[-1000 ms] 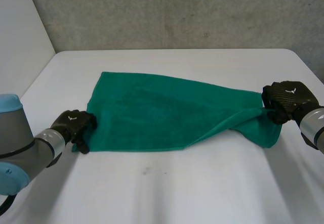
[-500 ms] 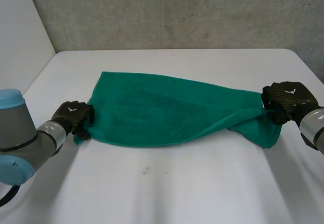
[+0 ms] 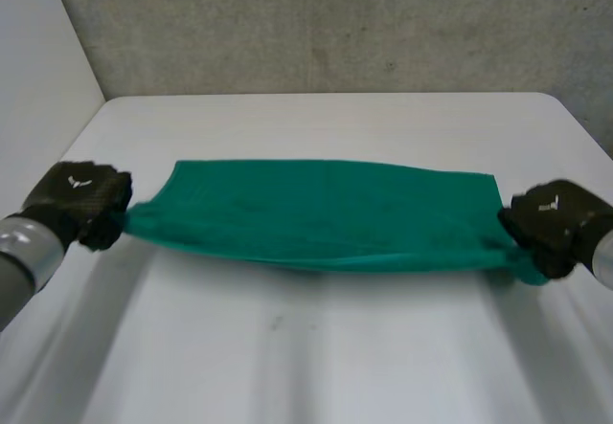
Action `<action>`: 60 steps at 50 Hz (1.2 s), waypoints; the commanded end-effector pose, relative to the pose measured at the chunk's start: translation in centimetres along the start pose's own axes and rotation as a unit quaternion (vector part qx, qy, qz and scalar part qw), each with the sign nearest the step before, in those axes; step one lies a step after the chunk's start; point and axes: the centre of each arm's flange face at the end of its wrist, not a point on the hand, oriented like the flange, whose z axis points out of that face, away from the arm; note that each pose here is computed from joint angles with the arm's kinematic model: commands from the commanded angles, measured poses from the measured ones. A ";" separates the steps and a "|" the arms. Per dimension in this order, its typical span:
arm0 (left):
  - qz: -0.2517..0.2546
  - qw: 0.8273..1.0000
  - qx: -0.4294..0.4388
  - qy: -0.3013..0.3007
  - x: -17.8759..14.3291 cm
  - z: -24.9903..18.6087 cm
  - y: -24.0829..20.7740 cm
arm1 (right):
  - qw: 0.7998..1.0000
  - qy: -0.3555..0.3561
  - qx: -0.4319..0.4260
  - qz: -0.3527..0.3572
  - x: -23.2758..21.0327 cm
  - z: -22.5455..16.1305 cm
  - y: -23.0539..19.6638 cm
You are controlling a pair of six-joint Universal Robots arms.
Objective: Fold the towel.
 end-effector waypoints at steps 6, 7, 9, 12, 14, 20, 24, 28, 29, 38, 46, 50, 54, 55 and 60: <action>0.051 0.992 -0.104 0.045 0.8 -3.4 2.3 | 0.992 -0.094 -0.065 -0.053 -3.4 -1.7 2.1; 0.051 0.992 -0.103 0.044 0.8 -3.3 2.3 | 0.992 -0.093 -0.064 -0.054 -3.4 -1.5 2.1; 0.050 0.992 -0.103 0.046 0.9 -3.0 2.6 | 0.993 -0.083 -0.059 -0.053 -3.2 -0.6 2.3; 0.051 0.991 -0.111 0.061 1.5 -1.1 3.9 | 0.994 -0.063 -0.068 -0.055 -2.4 1.6 2.9; 0.061 0.991 -0.097 0.067 2.0 0.7 4.0 | 0.995 -0.045 -0.073 -0.053 -1.8 2.5 3.0; 0.089 0.994 -0.029 0.051 1.8 6.0 0.9 | 0.997 0.057 -0.011 -0.054 1.8 4.3 -1.8; 0.083 0.995 0.054 -0.028 -0.7 8.9 -4.5 | 0.987 0.142 0.063 -0.031 5.6 4.3 -6.1; 0.008 0.974 0.187 -0.124 -3.4 9.3 -11.5 | 0.931 0.285 0.227 0.033 11.6 3.0 -12.2; -0.023 0.960 0.237 -0.148 -4.4 9.0 -13.3 | 0.904 0.318 0.282 0.046 12.9 1.9 -13.8; -0.102 0.925 0.328 -0.162 -6.5 6.4 -16.4 | 0.884 0.333 0.323 0.055 13.0 -0.2 -14.6; -0.110 0.960 0.222 -0.130 -3.7 8.8 -9.5 | 0.925 0.265 0.265 0.064 9.2 4.1 -10.8; -0.112 0.974 0.162 -0.108 -1.8 9.8 -5.3 | 0.949 0.210 0.225 0.068 6.5 7.2 -7.8; -0.113 0.985 0.108 -0.076 0.1 10.4 -1.6 | 0.969 0.148 0.184 0.075 3.7 10.4 -4.5; -0.113 0.986 0.099 -0.070 0.5 10.4 -1.0 | 0.972 0.136 0.176 0.077 3.1 10.9 -3.9; -0.109 0.991 0.059 -0.052 1.8 9.8 1.3 | 0.984 0.093 0.126 0.081 0.4 12.5 -0.9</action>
